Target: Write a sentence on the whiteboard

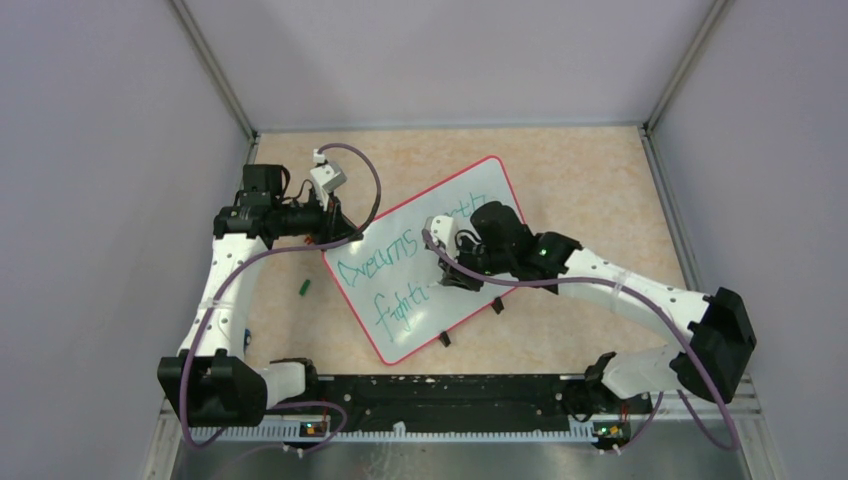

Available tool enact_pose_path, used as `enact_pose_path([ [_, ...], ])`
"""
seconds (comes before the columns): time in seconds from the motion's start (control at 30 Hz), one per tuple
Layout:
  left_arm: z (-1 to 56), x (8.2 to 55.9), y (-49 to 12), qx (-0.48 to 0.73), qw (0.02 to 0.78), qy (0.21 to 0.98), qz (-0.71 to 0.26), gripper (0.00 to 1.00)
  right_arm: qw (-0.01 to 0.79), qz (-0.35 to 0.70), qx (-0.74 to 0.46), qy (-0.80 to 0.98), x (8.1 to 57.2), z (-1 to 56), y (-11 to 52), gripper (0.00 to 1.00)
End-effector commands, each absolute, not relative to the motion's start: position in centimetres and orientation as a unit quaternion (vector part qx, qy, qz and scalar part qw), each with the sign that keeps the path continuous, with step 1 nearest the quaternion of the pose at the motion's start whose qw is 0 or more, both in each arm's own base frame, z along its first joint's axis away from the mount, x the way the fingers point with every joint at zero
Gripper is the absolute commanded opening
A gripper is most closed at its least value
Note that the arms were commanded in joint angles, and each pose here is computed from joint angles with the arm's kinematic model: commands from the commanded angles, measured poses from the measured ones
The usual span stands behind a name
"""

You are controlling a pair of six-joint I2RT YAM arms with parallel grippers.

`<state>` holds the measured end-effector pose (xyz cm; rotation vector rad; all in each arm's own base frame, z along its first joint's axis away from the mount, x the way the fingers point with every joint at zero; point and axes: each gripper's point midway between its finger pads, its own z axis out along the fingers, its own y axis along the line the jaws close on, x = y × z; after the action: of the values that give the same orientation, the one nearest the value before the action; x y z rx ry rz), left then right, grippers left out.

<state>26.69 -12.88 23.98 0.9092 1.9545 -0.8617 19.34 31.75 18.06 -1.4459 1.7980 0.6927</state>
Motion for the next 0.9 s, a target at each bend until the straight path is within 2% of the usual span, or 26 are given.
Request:
enact_pose_path([
  [0.0, 24.5, 26.7, -12.9, 0.371, 0.406, 0.766, -0.333, 0.00, 0.386, 0.266, -0.557, 0.685, 20.6, 19.1, 32.6, 0.00],
  [0.87, 24.3, 26.7, -12.9, 0.373, 0.406, 0.766, -0.332, 0.00, 0.371, 0.253, -0.552, 0.703, 20.8, 16.7, 32.1, 0.00],
])
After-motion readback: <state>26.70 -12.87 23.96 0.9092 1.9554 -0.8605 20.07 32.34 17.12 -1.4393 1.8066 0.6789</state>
